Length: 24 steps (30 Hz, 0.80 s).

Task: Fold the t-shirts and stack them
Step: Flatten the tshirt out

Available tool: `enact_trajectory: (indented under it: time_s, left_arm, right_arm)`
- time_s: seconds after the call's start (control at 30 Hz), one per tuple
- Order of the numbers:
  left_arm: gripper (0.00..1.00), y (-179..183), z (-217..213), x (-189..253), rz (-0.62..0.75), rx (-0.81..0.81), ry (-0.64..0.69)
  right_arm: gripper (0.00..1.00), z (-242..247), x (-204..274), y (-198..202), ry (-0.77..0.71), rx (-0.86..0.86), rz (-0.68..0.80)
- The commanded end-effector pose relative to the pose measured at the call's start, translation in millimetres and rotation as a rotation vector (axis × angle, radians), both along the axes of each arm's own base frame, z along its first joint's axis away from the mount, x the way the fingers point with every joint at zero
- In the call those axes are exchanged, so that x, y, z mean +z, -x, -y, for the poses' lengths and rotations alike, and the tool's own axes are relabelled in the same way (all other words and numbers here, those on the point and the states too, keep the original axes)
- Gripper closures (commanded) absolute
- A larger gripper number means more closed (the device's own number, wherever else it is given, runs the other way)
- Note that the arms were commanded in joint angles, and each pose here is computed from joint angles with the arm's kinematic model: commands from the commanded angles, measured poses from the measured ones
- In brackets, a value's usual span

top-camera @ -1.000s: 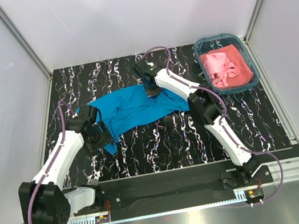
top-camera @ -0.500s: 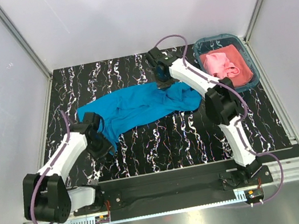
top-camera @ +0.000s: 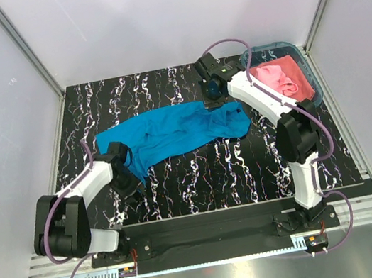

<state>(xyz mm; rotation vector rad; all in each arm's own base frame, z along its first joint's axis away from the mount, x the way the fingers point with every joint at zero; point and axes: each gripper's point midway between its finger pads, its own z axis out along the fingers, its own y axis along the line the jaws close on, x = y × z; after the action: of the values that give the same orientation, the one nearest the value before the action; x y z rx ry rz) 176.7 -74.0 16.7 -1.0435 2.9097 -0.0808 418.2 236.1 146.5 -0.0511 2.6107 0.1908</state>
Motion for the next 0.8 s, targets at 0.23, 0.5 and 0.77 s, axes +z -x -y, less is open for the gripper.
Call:
enact_trajectory:
  time_s: [0.23, 0.5, 0.77]
  left_arm:
    - [0.53, -50, -5, 3, 0.151, -0.002, -0.039]
    - [0.56, -46, -9, -11, 0.086, -0.006, -0.061]
    - [0.72, -56, -18, -13, 0.113, -0.032, -0.099]
  right_arm:
    - [1.0, -5, 11, 9, -0.05, 0.033, 0.023]
    - [1.0, -7, 21, 7, -0.06, 0.039, 0.037]
    - [1.0, -7, 19, 11, -0.063, 0.037, 0.025]
